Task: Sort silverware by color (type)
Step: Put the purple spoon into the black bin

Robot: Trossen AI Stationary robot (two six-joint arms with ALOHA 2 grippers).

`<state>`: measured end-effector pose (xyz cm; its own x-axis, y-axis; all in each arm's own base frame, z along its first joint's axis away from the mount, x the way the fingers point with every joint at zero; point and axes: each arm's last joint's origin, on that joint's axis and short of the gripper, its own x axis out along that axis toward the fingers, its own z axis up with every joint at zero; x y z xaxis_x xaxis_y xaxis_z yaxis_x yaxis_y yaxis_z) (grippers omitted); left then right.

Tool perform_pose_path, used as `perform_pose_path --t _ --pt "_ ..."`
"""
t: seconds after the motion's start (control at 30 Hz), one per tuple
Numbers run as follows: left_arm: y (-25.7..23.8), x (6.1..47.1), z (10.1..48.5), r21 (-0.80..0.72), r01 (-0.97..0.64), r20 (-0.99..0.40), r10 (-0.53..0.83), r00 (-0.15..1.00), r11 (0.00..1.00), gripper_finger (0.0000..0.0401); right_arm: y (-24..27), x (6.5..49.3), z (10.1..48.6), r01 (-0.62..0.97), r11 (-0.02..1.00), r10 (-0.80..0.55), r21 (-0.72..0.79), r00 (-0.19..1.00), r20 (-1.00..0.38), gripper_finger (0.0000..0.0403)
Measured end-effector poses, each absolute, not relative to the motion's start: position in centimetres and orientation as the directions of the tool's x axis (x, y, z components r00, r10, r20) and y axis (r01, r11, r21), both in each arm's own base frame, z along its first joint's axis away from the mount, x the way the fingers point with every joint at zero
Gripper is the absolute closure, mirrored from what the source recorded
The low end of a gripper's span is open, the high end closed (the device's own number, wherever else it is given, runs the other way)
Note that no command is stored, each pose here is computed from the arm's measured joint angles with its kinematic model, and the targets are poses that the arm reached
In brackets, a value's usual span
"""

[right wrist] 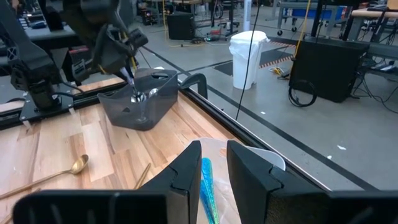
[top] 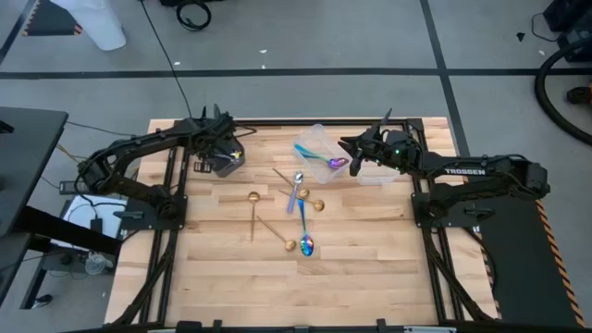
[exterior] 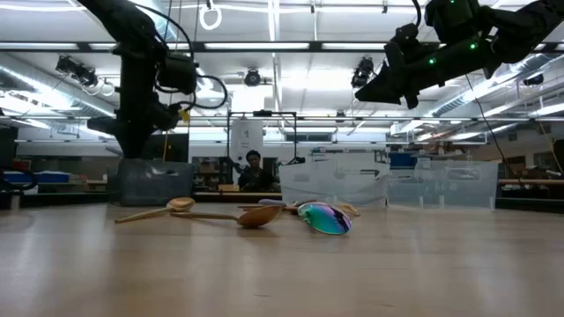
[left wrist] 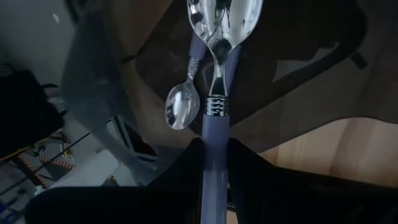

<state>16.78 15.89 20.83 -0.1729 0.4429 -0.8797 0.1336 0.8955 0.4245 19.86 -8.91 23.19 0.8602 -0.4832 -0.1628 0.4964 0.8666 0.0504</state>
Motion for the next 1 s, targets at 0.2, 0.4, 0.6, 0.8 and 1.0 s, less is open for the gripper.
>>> perform_pose_path --t 0.2,0.4,0.6,0.8,1.0 --pt "16.1 17.8 18.9 0.395 0.239 -0.852 0.451 -0.265 0.887 0.0344 -8.9 19.9 23.1 0.497 0.867 -0.483 0.05 0.859 -0.169 0.0315" --pt "16.7 18.6 17.6 0.372 0.327 -0.83 0.469 -0.303 0.869 0.0344 -8.9 19.8 23.1 0.496 0.867 -0.483 0.044 0.859 -0.173 0.0315" --pt "17.2 19.2 16.9 0.354 0.413 -0.827 0.487 -0.282 0.839 0.0344 -8.9 19.9 23.1 0.496 0.868 -0.482 0.042 0.859 -0.173 0.0315" --pt "17.6 19.8 16.9 0.362 0.467 -0.838 0.502 -0.217 0.807 0.0344 -8.9 19.9 23.1 0.496 0.867 -0.482 0.047 0.859 -0.173 0.0315" --pt "17.5 19.9 16.8 0.331 0.497 -0.866 0.467 -0.177 0.802 0.0344 -8.9 19.9 23.1 0.496 0.867 -0.482 0.048 0.859 -0.173 0.0315"
